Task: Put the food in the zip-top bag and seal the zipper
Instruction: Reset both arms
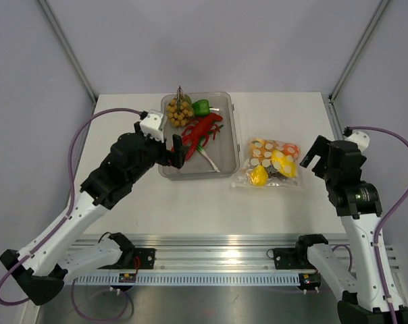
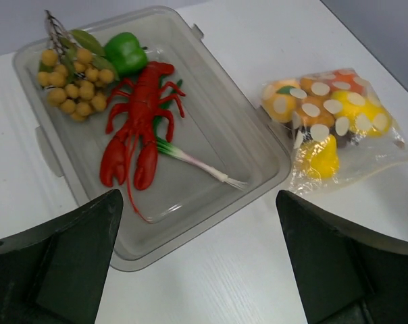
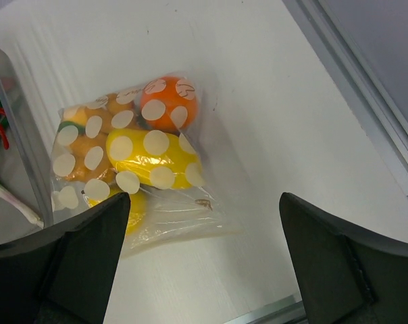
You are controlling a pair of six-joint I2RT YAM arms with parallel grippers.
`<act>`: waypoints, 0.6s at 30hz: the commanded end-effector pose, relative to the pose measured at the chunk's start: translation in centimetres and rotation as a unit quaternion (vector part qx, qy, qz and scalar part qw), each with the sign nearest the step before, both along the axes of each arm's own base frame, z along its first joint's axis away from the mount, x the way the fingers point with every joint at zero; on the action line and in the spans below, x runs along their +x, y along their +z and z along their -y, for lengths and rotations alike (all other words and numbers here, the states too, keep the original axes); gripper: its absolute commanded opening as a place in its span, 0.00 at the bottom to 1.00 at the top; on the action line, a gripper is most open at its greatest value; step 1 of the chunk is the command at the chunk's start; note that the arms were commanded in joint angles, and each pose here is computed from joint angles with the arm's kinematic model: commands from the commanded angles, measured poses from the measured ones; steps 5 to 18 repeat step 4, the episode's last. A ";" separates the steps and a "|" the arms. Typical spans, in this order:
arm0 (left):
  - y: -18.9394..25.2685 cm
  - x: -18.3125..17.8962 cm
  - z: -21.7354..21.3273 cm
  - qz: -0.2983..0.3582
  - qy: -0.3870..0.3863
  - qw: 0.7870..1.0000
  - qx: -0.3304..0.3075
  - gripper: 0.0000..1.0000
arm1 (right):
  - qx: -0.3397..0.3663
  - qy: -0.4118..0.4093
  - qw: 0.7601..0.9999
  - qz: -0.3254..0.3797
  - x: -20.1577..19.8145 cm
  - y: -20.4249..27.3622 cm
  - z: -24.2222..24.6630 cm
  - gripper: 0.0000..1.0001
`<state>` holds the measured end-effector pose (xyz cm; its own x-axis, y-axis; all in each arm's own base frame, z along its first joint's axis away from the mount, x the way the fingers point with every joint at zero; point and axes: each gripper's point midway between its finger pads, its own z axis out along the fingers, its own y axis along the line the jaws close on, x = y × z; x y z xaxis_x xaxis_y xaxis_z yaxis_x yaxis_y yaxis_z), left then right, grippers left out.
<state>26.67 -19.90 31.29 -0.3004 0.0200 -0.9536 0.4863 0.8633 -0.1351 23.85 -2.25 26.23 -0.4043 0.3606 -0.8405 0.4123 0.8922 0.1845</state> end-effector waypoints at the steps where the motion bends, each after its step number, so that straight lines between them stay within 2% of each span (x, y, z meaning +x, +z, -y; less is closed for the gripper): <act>1: 1.9 1.0 -2.5 0.038 0.076 0.996 -0.021 0.99 | 0.008 -0.029 0.999 0.041 -0.4 1.3 0.7 0.99; 4: 1.2 1.0 -3.2 0.018 0.095 0.995 -0.008 0.99 | 0.007 -0.034 0.998 0.048 -0.3 1.4 0.9 1.00; 18: 1.2 1.0 -3.2 0.018 0.095 0.995 -0.008 0.99 | 0.007 -0.034 0.998 0.048 -0.3 1.4 0.9 1.00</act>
